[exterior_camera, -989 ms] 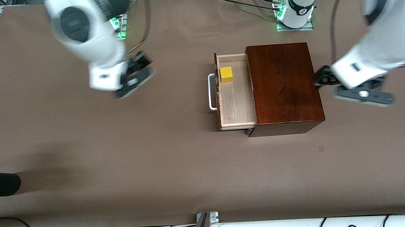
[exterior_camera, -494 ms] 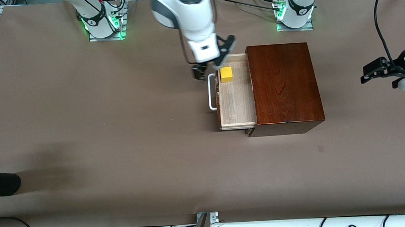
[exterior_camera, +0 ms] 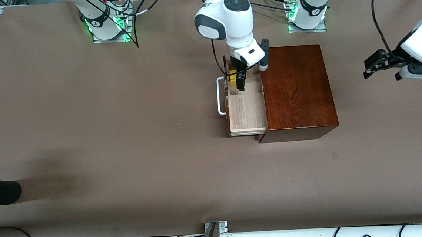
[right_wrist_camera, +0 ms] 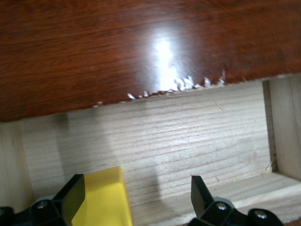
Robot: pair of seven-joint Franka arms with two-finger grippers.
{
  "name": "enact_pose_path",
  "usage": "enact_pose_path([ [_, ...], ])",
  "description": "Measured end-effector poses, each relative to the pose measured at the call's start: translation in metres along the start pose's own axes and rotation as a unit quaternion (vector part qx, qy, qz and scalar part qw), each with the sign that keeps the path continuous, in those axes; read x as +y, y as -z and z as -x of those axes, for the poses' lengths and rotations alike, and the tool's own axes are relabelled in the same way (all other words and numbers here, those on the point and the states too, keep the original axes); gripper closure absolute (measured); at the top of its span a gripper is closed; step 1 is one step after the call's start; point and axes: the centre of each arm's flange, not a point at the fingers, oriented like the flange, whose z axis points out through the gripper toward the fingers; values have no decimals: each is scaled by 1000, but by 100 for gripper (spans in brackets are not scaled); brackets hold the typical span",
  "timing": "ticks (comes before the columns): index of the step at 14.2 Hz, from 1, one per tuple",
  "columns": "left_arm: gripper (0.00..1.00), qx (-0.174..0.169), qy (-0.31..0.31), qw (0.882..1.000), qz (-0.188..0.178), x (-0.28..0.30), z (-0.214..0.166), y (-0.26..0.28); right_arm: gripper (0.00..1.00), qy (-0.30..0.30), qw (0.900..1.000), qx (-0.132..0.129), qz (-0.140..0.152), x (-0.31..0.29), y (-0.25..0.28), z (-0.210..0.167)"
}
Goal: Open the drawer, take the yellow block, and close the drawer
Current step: 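Move the right gripper over the drawer while the left gripper withdraws, then lower the right gripper onto the yellow cube and grasp it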
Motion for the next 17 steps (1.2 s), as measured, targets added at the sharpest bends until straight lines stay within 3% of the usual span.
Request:
enact_pose_path([
  [7, 0, -6, 3, 1000, 0, 5, 0, -3, 0, 61, 996, -59, -23, -6, -5, 11],
  [17, 0, -2, -23, 1000, -1, 38, -1, 3, 0, 72, 993, -84, -40, -27, -39, 11],
])
